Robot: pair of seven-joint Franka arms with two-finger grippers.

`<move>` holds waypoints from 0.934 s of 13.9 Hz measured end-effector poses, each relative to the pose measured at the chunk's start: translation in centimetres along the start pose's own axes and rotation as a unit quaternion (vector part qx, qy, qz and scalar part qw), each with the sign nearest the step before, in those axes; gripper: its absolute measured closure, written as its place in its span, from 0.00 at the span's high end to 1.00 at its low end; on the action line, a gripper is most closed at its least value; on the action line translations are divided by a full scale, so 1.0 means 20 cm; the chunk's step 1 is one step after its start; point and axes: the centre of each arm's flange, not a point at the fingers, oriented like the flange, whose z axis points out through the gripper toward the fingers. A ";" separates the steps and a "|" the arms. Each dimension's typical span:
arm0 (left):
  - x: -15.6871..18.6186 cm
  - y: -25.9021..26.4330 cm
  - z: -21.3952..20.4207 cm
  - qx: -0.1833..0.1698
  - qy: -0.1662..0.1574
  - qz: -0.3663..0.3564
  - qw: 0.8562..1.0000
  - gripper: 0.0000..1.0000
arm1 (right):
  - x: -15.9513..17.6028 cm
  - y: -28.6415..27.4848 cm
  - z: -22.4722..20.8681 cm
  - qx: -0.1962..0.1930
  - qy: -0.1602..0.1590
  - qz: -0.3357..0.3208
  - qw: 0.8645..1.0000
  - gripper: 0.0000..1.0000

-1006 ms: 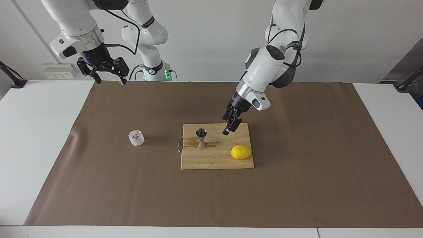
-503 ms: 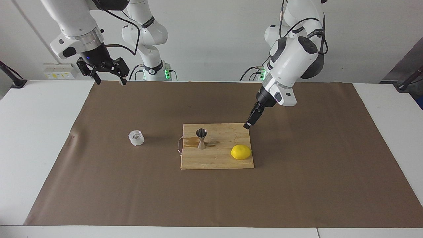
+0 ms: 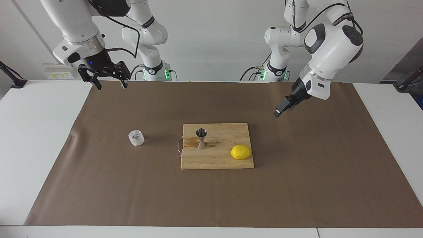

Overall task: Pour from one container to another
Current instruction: 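Withdraw the left gripper while the right gripper moves toward the clear glass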

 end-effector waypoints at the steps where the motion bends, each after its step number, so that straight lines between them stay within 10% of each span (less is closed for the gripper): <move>1: 0.01 -0.02 0.00 0.020 0.009 0.021 1.000 1.00 | 0.01 0.01 0.04 -0.001 0.006 -0.035 0.999 1.00; 8: 0.07 -0.19 -0.02 0.112 0.000 0.257 0.960 1.00 | 0.04 0.13 0.43 -0.015 0.024 -0.321 0.947 1.00; 13: 0.10 -0.28 -0.10 0.134 -0.003 0.324 0.937 1.00 | 0.11 0.20 0.84 0.012 0.031 -0.494 0.869 1.00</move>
